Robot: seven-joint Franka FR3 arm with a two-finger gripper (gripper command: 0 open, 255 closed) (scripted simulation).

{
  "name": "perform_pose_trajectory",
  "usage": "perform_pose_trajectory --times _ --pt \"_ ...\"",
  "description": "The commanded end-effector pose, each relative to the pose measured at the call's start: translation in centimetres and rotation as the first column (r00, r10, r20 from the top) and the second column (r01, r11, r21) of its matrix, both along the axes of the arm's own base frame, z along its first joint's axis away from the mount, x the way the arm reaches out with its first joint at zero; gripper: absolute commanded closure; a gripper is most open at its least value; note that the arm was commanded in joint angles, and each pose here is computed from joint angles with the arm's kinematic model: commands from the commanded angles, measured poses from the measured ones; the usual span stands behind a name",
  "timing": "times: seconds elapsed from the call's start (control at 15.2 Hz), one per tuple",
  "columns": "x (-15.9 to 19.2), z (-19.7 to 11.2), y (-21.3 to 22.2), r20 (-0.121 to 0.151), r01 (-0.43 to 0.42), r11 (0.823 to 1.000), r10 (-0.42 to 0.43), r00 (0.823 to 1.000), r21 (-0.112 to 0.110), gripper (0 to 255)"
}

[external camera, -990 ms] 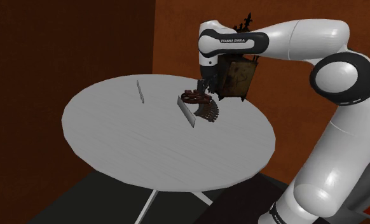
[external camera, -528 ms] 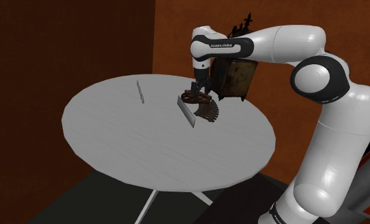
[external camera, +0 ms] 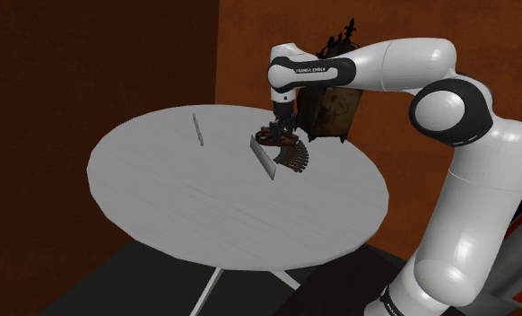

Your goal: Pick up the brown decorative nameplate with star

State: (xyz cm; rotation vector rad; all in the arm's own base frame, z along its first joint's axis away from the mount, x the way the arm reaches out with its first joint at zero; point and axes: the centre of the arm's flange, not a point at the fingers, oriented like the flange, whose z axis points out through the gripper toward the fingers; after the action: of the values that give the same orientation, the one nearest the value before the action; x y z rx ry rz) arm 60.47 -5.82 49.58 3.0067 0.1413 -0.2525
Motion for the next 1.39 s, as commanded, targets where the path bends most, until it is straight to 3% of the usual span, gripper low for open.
perform_pose_trajectory --times 0.0,0.4,1.32 --pt "0.0 0.0 0.0 0.0 0.0 1.0 0.0 1.0 0.0 255" --pt "0.0 0.0 0.0 0.0 0.0 1.0 0.0 1.0 0.0 255" --pt "0.0 7.4 0.0 0.0 0.0 1.0 0.0 1.0 0.0 255"
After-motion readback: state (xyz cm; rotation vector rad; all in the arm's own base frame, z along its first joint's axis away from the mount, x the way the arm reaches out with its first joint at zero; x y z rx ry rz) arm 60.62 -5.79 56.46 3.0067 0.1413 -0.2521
